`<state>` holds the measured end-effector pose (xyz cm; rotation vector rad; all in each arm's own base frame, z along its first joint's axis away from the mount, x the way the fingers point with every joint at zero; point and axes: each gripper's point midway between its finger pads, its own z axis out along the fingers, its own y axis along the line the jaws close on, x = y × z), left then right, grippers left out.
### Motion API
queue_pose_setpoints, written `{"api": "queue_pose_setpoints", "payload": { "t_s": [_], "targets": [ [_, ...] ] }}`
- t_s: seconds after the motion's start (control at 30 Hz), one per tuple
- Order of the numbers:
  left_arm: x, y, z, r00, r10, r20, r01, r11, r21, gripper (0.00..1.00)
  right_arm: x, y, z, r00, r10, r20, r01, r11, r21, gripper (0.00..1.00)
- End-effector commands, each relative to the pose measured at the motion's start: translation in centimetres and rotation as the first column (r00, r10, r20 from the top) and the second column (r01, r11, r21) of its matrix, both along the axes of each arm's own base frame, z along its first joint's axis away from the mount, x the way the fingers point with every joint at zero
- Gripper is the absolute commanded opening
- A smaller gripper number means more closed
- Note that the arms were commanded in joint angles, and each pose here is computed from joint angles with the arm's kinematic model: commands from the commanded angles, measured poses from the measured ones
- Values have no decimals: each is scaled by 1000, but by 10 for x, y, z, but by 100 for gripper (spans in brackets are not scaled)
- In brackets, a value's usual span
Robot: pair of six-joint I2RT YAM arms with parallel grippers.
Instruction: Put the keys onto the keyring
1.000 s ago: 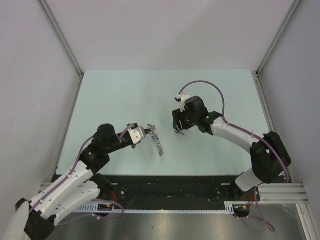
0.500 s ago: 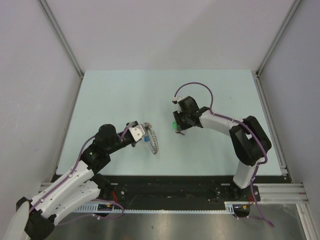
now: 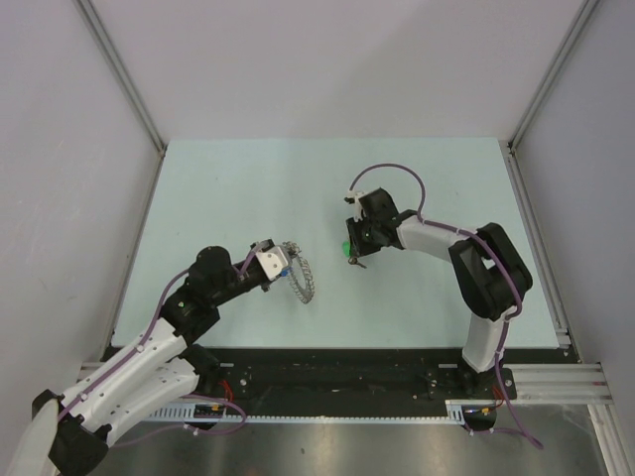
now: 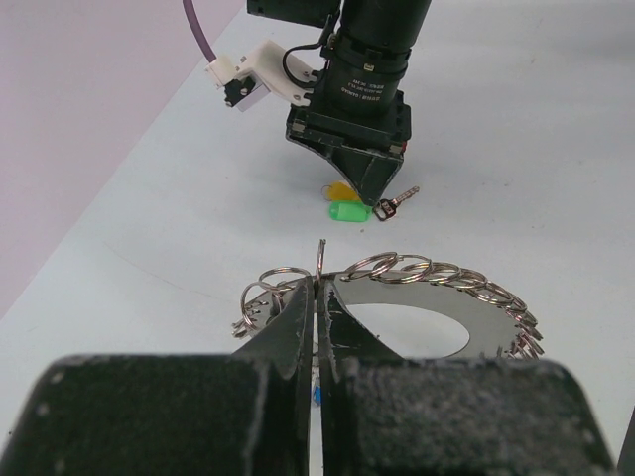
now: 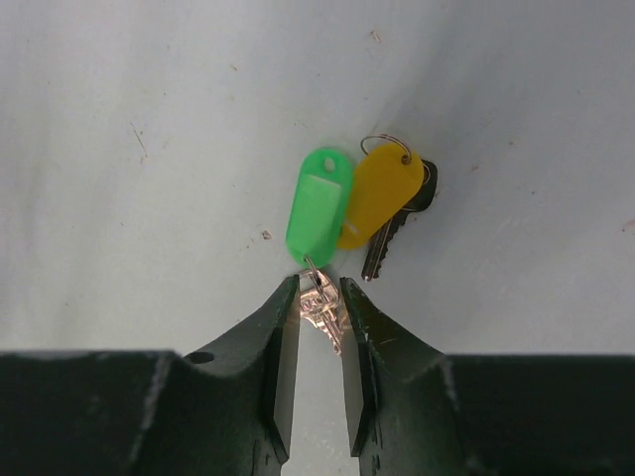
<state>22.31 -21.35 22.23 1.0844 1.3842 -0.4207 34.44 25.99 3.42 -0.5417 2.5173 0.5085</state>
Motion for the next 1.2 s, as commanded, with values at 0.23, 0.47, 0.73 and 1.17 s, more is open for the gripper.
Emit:
{"api": "queue_pose_setpoints", "payload": {
  "t_s": [0.23, 0.47, 0.73, 1.17],
  "targets": [
    [3, -4, 27, 997, 3, 74, 2, 998, -62, 0, 16, 13, 6, 1000, 3, 5, -3, 997, 82, 17],
    [2, -4, 27, 997, 4, 75, 1, 998, -61, 0, -3, 0, 20, 999, 38, -23, -37, 999, 37, 0],
    [5, 2, 29, 995, 36, 94, -31, 998, -54, 0, -72, -37, 27, 978, 125, -168, -154, 973, -169, 0],
    [3, 4, 35, 994, 42, 106, -35, 997, -68, 0, -134, -18, 2, 929, 277, -245, -351, 869, -349, 0]
  ]
}}
